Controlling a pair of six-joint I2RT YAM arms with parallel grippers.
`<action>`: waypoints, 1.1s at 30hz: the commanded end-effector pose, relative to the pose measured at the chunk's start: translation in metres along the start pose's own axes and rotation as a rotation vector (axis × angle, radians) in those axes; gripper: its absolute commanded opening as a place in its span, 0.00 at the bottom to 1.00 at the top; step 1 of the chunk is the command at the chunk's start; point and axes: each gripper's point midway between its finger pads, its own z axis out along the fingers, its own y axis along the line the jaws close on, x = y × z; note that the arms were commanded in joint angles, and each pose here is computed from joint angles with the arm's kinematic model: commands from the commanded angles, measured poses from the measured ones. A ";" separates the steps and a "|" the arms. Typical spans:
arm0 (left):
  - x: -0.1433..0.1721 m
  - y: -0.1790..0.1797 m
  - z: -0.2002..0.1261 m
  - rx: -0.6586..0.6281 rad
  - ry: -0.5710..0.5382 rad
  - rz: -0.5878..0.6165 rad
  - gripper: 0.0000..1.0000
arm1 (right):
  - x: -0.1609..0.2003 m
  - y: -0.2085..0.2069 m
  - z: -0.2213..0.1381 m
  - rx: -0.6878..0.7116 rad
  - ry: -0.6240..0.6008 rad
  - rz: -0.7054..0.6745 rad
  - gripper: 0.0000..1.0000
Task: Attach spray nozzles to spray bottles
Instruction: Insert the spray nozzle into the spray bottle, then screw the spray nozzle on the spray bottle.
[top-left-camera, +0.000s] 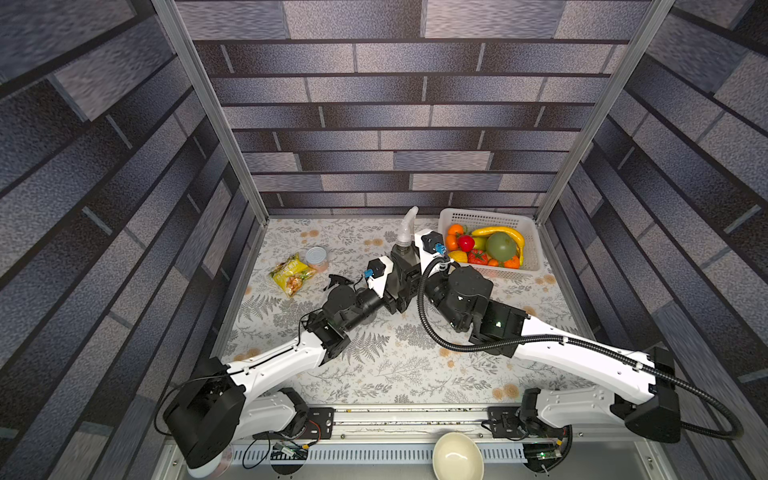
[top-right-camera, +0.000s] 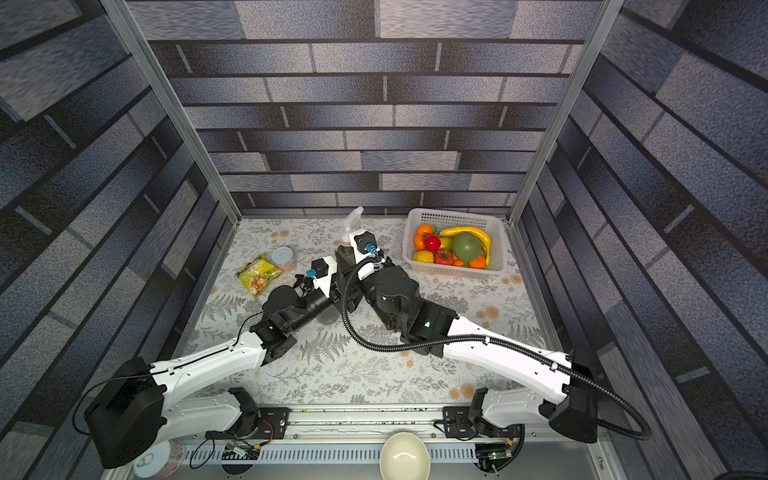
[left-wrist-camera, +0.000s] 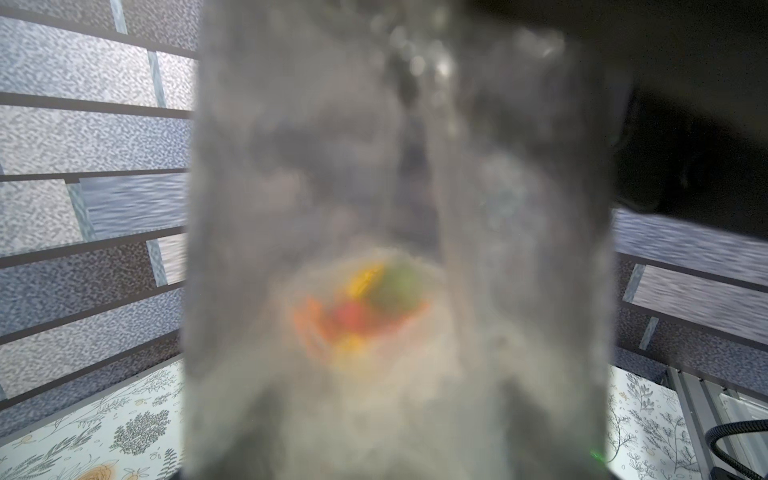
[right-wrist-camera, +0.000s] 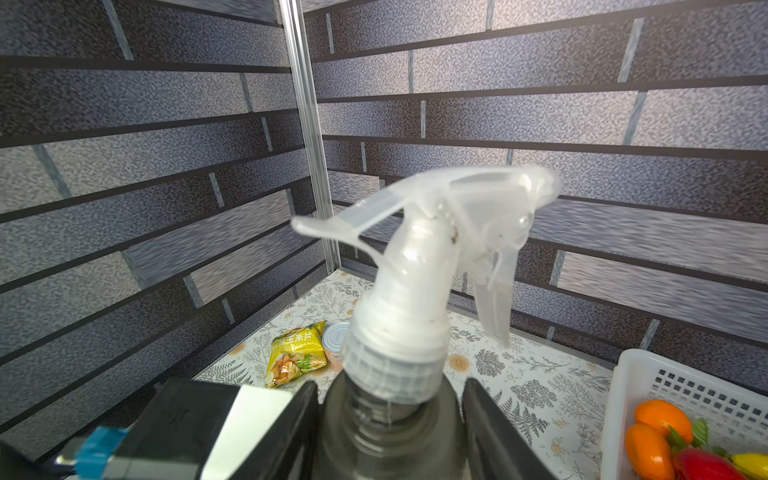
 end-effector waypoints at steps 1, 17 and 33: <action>-0.046 0.006 -0.003 -0.011 -0.166 0.003 0.83 | 0.032 0.007 -0.010 -0.039 0.129 -0.046 0.57; -0.033 0.007 -0.002 0.024 -0.121 -0.023 0.83 | 0.039 -0.006 -0.053 -0.115 0.221 -0.083 0.56; -0.016 -0.022 -0.009 0.197 -0.008 -0.080 0.83 | -0.041 -0.037 -0.060 -0.455 0.149 0.020 0.93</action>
